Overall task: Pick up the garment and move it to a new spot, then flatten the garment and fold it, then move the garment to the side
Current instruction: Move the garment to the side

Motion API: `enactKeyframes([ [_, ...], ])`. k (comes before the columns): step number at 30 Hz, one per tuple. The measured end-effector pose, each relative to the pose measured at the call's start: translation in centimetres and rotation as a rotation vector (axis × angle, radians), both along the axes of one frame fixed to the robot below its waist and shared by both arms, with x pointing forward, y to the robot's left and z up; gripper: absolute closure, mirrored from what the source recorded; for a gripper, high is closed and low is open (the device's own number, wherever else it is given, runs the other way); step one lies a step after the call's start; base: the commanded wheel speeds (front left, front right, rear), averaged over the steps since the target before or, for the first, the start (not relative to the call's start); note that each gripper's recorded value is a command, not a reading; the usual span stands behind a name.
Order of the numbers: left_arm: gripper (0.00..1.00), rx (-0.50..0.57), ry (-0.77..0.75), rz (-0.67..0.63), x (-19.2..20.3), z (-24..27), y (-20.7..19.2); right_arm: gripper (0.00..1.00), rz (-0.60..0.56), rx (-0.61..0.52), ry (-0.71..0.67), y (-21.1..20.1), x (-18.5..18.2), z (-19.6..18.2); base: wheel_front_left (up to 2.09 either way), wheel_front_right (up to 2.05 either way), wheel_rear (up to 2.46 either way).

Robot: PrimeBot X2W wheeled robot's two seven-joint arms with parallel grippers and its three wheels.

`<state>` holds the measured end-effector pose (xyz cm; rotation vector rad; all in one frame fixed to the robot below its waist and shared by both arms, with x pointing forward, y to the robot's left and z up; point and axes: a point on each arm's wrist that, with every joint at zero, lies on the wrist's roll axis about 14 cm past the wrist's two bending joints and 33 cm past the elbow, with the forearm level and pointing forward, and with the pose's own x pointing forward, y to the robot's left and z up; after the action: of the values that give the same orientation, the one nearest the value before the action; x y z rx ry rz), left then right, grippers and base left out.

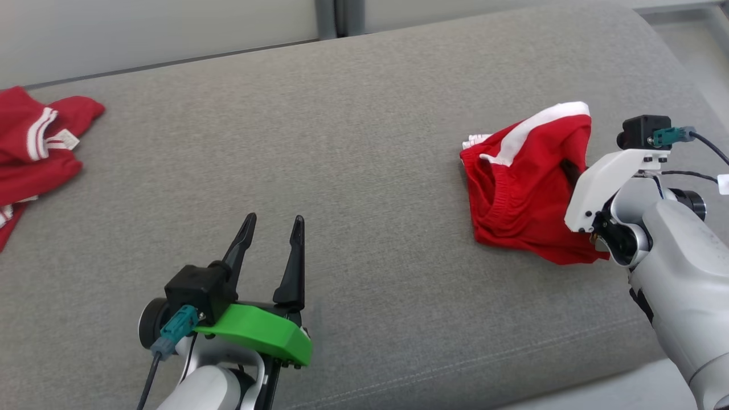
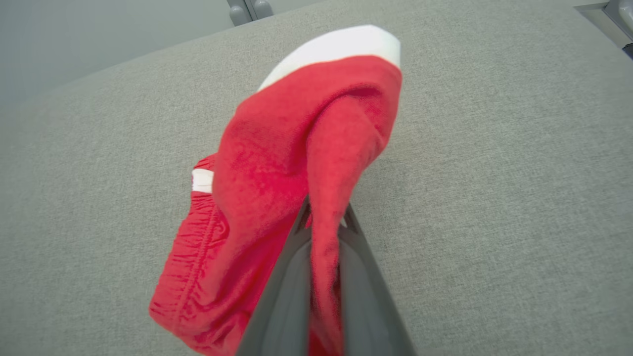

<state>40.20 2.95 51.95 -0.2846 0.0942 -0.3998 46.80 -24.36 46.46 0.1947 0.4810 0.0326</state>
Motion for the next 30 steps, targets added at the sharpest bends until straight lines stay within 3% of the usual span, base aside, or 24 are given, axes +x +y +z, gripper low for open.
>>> enactKeyframes([
  [9,0.0,-0.004,0.01,-0.109,2.1,-0.9,-3.6,1.0,-0.104,-0.027,-0.017,-4.0,0.3,0.3,0.0,0.0,0.0],
  [25,0.0,0.044,0.023,-0.062,6.4,-2.8,-1.2,1.0,-0.251,-0.236,-0.027,-13.7,5.4,-0.1,0.0,0.0,0.0],
  [30,0.0,0.074,0.058,-0.062,6.9,-4.3,-0.8,1.0,-0.232,-0.33,-0.019,-14.8,6.9,-0.9,0.0,0.0,0.0],
])
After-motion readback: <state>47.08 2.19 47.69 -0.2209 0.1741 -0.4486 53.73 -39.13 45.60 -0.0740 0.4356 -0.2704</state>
